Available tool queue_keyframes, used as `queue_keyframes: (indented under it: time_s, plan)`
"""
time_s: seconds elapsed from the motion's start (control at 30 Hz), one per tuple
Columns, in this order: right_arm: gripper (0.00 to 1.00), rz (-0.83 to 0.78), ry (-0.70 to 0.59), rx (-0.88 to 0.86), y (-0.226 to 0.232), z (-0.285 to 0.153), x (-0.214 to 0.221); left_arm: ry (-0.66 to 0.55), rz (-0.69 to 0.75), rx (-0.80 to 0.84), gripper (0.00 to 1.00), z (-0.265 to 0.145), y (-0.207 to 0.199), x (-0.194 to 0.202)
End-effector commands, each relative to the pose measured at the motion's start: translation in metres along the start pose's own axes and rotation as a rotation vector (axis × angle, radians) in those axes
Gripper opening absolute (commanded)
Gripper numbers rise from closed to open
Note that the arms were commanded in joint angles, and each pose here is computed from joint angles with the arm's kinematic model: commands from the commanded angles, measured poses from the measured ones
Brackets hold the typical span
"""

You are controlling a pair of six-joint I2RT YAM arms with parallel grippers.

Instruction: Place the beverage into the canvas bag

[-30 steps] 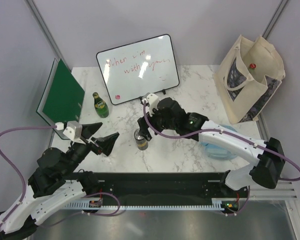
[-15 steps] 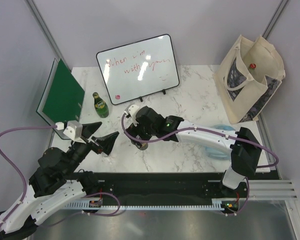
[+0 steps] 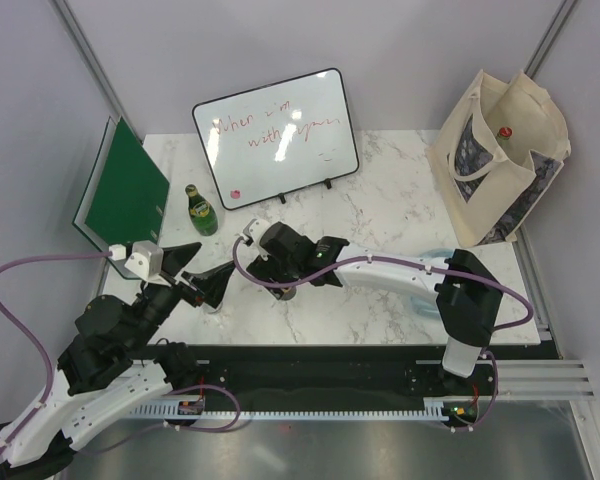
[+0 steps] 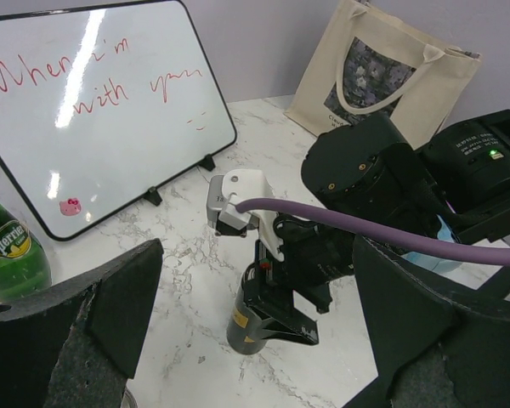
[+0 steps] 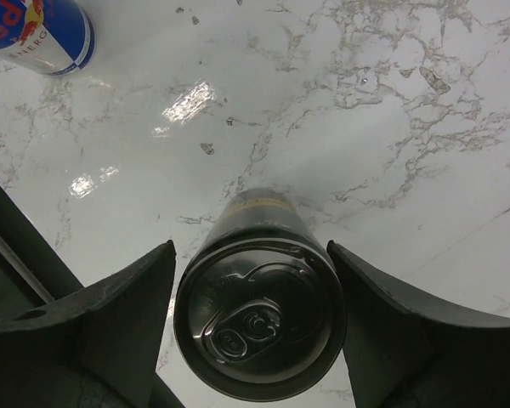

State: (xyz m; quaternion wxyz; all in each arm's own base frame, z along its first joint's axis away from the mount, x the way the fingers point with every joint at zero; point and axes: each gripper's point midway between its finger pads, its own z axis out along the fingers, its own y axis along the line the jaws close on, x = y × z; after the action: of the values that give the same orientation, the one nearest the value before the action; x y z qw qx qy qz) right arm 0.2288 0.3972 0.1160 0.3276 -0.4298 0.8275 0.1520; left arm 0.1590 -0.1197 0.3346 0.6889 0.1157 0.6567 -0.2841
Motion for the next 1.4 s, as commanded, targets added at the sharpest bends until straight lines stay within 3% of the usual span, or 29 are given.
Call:
queue_keyframes:
  time_s: [0.0, 0.07, 0.27, 0.4, 0.47, 0.5, 0.73, 1.0, 1.37]
  plan:
    - [0.75, 0.009, -0.036, 0.027, -0.003, -0.004, -0.016, -0.026, 0.024, -0.019, 0.99, 0.004, 0.003, -0.005]
    - [0.72, 0.009, -0.043, 0.039, -0.005, -0.006, -0.019, -0.021, 0.029, -0.015, 0.99, 0.005, 0.002, -0.005]
    - [0.47, 0.029, -0.057, 0.046, -0.009, -0.016, -0.027, -0.013, 0.031, -0.006, 0.99, 0.007, 0.0, -0.003]
    - [0.19, 0.044, -0.066, 0.056, -0.016, -0.026, -0.033, -0.022, 0.027, -0.014, 0.99, 0.005, 0.002, -0.005]
    - [0.11, 0.05, -0.072, 0.074, -0.026, -0.035, -0.037, -0.022, 0.026, -0.015, 0.99, 0.005, 0.002, -0.005]
    - [0.0, 0.059, -0.082, 0.086, -0.032, -0.041, -0.042, -0.021, 0.027, -0.017, 0.99, 0.005, 0.002, -0.005]
    - [0.0, 0.251, -0.129, 0.282, -0.148, -0.107, -0.068, -0.011, 0.029, -0.011, 0.99, 0.007, 0.001, -0.003]
    - [0.0, 0.443, -0.334, 0.659, -0.301, -0.243, -0.103, 0.013, 0.034, 0.009, 0.99, 0.01, -0.004, 0.003]
    - [0.0, 0.562, -0.628, 1.101, -0.416, -0.427, -0.097, 0.032, 0.037, 0.034, 0.99, 0.013, -0.009, 0.006]
